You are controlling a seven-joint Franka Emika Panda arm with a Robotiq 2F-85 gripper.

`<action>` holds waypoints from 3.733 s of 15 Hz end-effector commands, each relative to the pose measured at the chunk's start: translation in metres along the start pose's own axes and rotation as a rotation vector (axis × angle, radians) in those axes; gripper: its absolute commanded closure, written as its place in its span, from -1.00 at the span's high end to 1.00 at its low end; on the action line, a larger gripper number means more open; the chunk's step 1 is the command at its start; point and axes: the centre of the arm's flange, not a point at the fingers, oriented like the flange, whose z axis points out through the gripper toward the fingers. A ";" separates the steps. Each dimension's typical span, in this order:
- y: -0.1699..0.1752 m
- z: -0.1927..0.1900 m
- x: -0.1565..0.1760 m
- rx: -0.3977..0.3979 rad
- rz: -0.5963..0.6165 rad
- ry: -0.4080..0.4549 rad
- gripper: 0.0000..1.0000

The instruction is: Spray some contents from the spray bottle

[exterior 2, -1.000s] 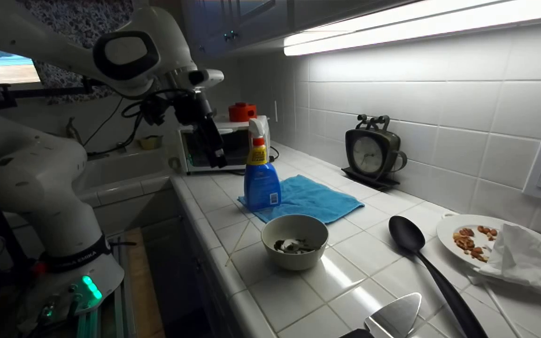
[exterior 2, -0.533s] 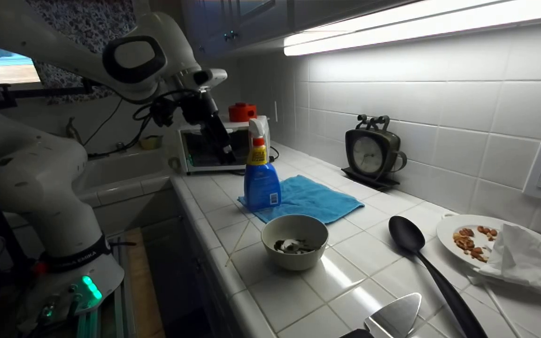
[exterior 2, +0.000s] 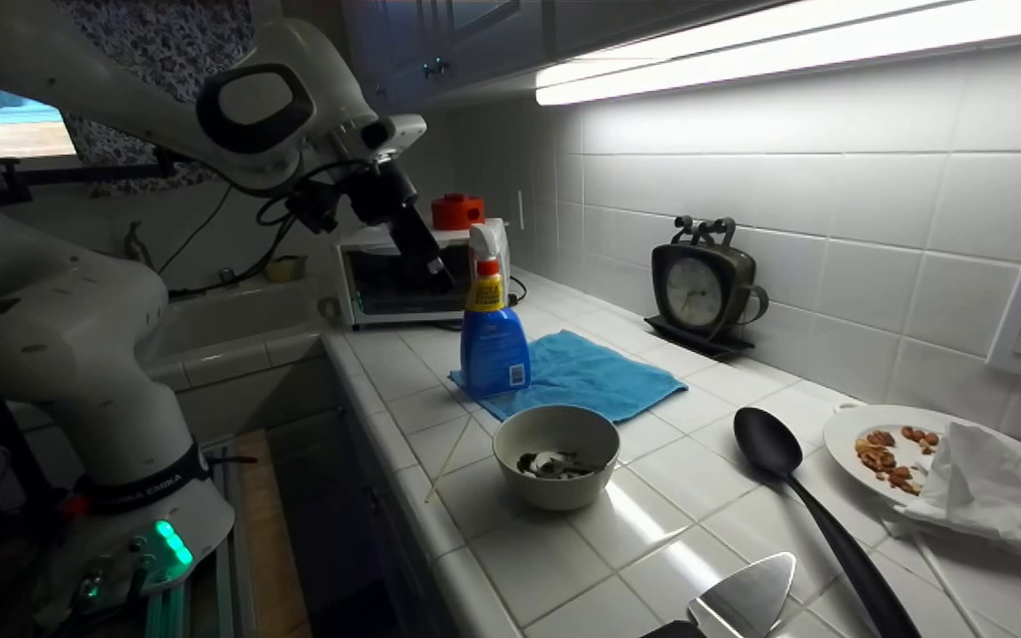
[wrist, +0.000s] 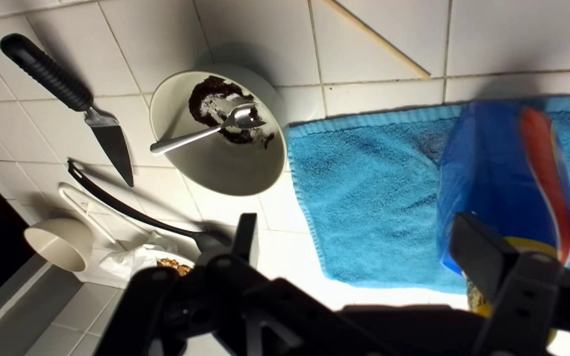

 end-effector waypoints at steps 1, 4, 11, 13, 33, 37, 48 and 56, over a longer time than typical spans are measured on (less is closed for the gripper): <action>-0.012 0.005 -0.004 -0.009 0.073 0.046 1.00; -0.025 0.005 0.001 0.013 0.113 0.074 1.00; -0.056 0.006 0.007 0.034 0.144 0.126 1.00; -0.064 0.005 0.009 0.046 0.138 0.136 1.00; -0.091 0.006 0.013 0.060 0.134 0.231 1.00; -0.099 0.008 0.013 0.044 0.131 0.229 1.00; -0.113 0.015 0.011 -0.024 0.163 0.268 1.00; -0.119 0.021 0.015 -0.032 0.180 0.307 1.00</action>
